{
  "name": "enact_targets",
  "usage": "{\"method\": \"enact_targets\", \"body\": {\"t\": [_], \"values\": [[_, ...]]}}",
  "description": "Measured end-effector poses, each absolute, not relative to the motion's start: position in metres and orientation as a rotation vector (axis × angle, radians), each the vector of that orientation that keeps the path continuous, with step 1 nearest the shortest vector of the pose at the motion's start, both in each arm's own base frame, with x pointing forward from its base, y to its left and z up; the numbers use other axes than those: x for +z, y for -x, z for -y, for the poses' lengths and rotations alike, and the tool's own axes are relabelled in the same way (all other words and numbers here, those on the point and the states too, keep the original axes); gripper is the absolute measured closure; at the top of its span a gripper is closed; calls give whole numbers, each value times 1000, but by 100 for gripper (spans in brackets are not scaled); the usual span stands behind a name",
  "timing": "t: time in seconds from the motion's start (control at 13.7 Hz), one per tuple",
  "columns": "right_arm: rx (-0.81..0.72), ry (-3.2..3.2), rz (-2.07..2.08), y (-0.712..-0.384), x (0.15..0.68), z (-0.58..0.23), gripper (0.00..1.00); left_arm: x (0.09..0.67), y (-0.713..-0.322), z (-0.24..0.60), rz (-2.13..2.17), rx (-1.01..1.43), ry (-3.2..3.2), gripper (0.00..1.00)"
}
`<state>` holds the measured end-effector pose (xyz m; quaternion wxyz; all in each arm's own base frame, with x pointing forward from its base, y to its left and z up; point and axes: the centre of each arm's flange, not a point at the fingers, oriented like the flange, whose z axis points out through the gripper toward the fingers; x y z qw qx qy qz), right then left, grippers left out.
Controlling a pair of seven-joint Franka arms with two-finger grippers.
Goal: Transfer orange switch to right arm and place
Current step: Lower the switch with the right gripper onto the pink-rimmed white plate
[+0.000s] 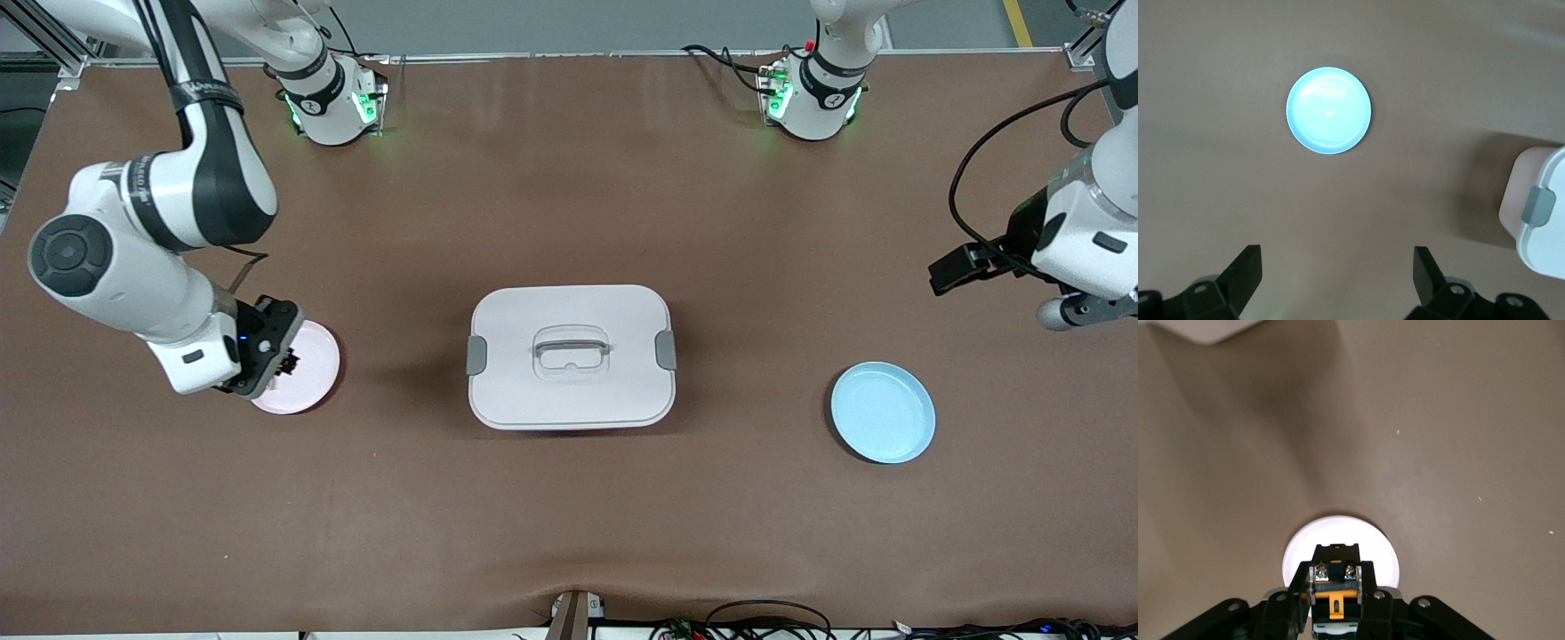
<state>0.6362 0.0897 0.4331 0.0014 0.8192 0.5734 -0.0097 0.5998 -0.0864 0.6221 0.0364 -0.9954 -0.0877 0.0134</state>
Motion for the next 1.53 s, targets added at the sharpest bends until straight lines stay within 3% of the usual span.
{"method": "enact_targets", "body": {"t": [0.51,1.02,1.53], "values": [[58,-2389,-1964,-635,388,-25,66,633,-585,35,124,74,3124,0],[172,-2258,-1994,-605,310,-22,66,630,-539,32,92,28,3129,0],[35,-2313,-2055,-581,237,-29,66,632,-536,33,90,28,3128,0]]}}
